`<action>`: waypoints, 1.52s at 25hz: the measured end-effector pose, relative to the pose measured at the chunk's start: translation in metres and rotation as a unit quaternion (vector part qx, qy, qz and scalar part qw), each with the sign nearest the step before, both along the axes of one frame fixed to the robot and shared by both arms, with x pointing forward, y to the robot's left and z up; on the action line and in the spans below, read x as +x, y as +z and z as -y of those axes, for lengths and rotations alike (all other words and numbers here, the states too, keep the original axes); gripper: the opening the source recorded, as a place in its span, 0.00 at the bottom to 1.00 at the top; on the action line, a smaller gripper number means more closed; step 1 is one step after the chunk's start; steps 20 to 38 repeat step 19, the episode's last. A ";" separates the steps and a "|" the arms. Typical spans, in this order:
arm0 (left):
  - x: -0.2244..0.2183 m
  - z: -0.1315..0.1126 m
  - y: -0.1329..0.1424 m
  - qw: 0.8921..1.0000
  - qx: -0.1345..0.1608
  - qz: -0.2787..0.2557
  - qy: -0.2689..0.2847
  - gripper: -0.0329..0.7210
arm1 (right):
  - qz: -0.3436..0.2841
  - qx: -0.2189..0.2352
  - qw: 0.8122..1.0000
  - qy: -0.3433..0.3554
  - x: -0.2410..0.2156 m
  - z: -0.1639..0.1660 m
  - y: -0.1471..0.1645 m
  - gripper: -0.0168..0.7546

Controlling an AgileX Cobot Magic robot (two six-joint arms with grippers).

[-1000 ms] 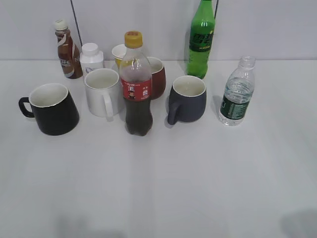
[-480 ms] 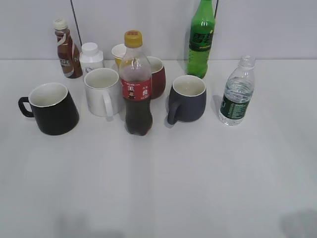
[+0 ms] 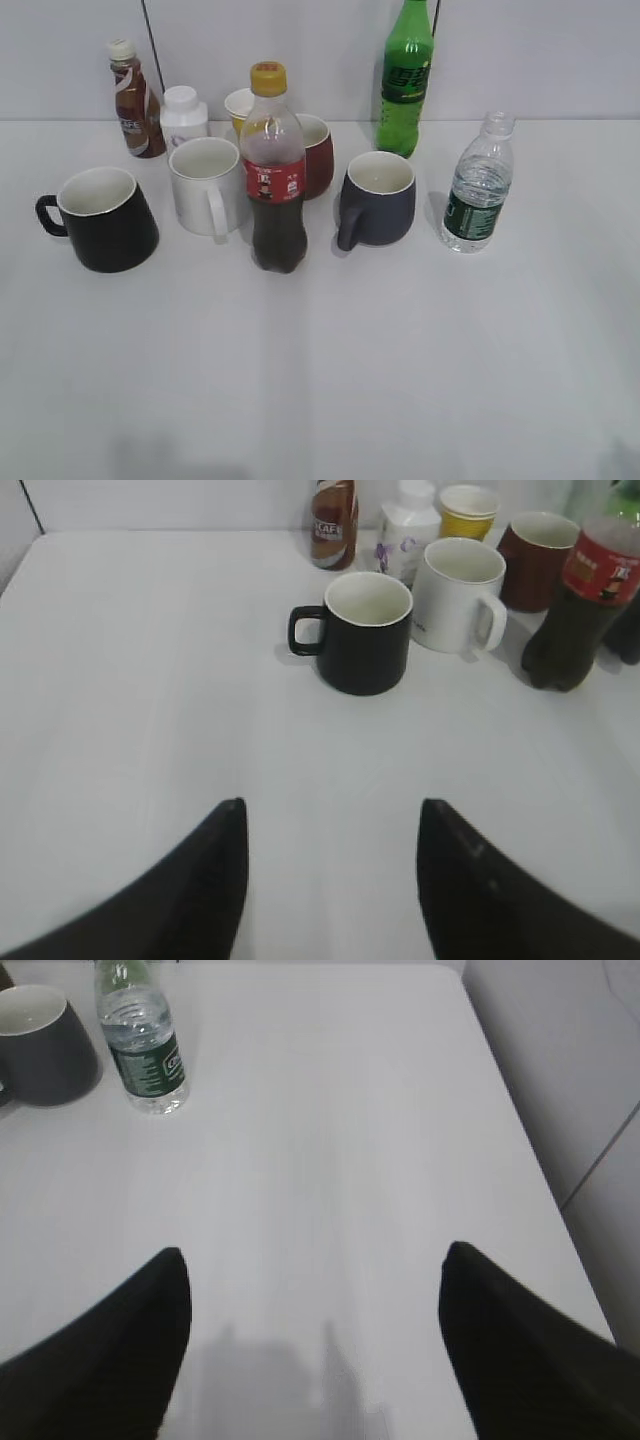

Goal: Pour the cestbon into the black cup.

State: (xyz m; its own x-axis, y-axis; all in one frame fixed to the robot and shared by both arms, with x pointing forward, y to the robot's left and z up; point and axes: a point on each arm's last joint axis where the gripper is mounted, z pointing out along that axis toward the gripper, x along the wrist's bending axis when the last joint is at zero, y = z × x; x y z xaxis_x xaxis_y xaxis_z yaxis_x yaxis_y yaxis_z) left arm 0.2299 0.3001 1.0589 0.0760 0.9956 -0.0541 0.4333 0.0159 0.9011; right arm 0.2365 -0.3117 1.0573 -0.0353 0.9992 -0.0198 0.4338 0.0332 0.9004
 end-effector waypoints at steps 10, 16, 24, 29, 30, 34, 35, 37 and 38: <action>0.000 0.000 0.000 1.000 0.000 0.001 0.007 0.59 | 0.012 -0.002 1.000 -0.013 -0.003 0.001 0.000 0.79; 0.000 0.000 0.000 1.000 0.000 0.001 0.007 0.56 | 0.012 -0.001 1.000 -0.014 -0.003 0.001 0.000 0.79; 0.000 0.000 0.000 1.000 0.000 0.001 0.007 0.54 | 0.012 -0.001 1.000 -0.014 -0.003 0.001 0.000 0.79; 0.000 0.000 0.000 1.000 0.000 0.001 0.007 0.54 | 0.012 -0.001 1.000 -0.014 -0.003 0.001 0.000 0.79; 0.000 0.000 0.000 1.000 0.000 0.001 0.007 0.54 | 0.012 -0.001 1.000 -0.014 -0.003 0.001 0.000 0.79; 0.000 0.000 0.000 1.000 0.000 0.001 0.007 0.54 | 0.012 -0.001 1.000 -0.014 -0.003 0.001 0.000 0.79; 0.000 0.000 0.000 1.000 0.000 0.001 0.007 0.54 | 0.012 -0.001 1.000 -0.014 -0.003 0.001 0.000 0.79; 0.000 0.000 0.000 1.000 0.000 0.001 0.007 0.54 | 0.012 -0.001 1.000 -0.014 -0.003 0.001 0.000 0.79; 0.000 0.000 0.000 1.000 0.000 0.001 0.007 0.54 | 0.012 -0.001 1.000 -0.014 -0.003 0.001 0.000 0.79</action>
